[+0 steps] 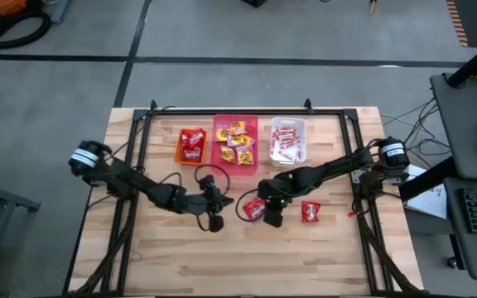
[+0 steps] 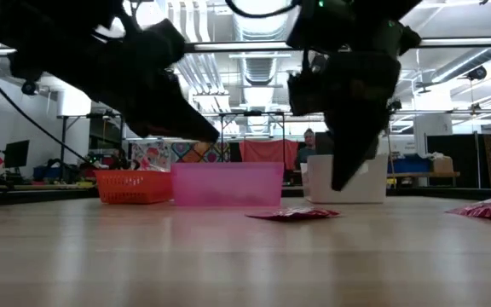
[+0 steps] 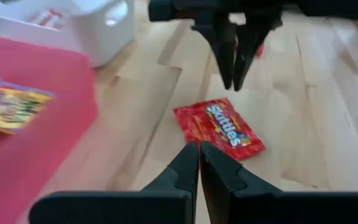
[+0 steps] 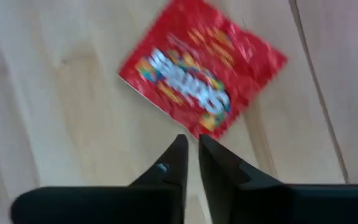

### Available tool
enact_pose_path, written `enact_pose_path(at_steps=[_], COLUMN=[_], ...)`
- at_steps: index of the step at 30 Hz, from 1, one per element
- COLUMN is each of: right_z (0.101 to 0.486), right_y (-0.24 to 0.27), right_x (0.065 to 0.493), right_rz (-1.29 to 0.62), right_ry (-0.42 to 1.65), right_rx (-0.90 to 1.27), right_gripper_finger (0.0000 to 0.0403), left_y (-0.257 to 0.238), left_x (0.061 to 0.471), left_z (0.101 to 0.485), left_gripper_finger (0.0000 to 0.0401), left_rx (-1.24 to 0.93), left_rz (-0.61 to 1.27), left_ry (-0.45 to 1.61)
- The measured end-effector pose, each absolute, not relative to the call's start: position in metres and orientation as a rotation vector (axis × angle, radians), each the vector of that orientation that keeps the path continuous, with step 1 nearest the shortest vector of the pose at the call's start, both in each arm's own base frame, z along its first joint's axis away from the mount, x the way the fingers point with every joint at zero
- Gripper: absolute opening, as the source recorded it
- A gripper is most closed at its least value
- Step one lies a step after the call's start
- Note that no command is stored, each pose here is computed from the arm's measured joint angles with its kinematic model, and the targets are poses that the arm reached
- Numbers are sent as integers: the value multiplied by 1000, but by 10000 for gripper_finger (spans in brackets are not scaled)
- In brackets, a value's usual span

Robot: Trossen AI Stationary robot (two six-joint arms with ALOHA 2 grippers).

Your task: Organize candy in baskets

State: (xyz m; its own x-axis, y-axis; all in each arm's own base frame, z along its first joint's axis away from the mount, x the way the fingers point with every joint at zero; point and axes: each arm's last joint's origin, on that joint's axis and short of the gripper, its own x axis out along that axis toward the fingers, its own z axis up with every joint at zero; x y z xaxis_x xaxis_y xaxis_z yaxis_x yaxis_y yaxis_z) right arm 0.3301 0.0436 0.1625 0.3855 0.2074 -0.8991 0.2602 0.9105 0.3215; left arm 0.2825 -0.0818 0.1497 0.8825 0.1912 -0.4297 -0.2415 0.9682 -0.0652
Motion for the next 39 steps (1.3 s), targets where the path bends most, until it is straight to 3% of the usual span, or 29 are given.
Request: enact_pose_path(at_steps=[10,18,33,39], right_z=[145,144,132,134], right_y=[42,36,34,38], right_x=[318,325,325,327], right_rz=[-92,-163,-134,-104], right_ry=[1225,1098,914,888], right_rx=[504,522,666,662], right_gripper_finger=[154,234,247,232], left_y=[-102,-104,-103,-103], left_x=[329,341,340,340], left_z=[114,92,81,81], left_gripper_finger=[0,0,0,0], left_rx=[-17,35,5,-9], left_rz=[204,206,210,214], left_ry=[525,577,601,602])
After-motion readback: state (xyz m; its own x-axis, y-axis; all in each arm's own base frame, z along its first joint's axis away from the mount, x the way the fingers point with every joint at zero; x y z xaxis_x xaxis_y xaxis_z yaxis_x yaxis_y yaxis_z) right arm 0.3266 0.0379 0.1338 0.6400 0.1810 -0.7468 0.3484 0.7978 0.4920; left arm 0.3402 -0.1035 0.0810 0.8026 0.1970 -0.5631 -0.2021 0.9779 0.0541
